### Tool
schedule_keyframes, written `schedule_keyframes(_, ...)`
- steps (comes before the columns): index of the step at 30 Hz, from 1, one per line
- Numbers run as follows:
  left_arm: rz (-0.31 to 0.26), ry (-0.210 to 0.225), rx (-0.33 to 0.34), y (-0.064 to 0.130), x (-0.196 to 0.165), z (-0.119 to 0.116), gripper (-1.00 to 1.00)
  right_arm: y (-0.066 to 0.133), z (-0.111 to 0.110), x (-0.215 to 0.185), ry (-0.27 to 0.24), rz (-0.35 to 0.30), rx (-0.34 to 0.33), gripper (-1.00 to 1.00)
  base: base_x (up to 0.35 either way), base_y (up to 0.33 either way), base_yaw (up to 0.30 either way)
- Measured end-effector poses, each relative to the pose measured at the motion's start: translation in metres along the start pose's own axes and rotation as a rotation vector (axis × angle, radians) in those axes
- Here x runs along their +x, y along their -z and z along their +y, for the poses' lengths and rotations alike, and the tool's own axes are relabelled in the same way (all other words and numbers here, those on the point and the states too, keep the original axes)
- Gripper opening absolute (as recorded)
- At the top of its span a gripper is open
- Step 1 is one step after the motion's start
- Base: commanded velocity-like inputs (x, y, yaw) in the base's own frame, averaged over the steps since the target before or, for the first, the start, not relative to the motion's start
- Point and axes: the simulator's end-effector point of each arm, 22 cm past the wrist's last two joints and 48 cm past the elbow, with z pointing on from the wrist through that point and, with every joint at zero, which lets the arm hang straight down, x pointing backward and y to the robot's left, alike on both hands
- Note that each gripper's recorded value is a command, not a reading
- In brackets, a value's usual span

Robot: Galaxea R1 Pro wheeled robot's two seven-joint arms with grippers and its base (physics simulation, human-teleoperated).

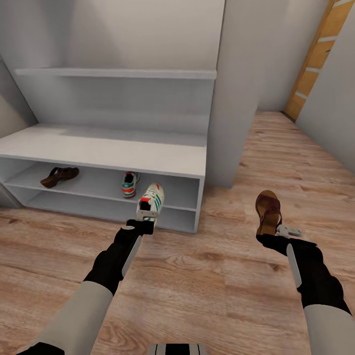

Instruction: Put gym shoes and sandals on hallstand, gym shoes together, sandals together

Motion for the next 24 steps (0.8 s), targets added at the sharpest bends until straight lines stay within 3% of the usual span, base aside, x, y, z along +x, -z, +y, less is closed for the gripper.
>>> schedule_keyframes(16, 0.0, 0.001, -0.001, 0.0, 0.0, 0.001, -1.0, 0.0, 0.0, 0.0, 0.0, -0.001, -0.001, -1.0, 0.064, 0.0, 0.0)
schedule_keyframes(24, 0.011, 0.04, -0.02, -0.002, 0.004, 0.014, -1.0, 0.0, 0.0, 0.0, 0.0, 0.0, -0.001, -1.0, 0.264, 0.032, 0.0)
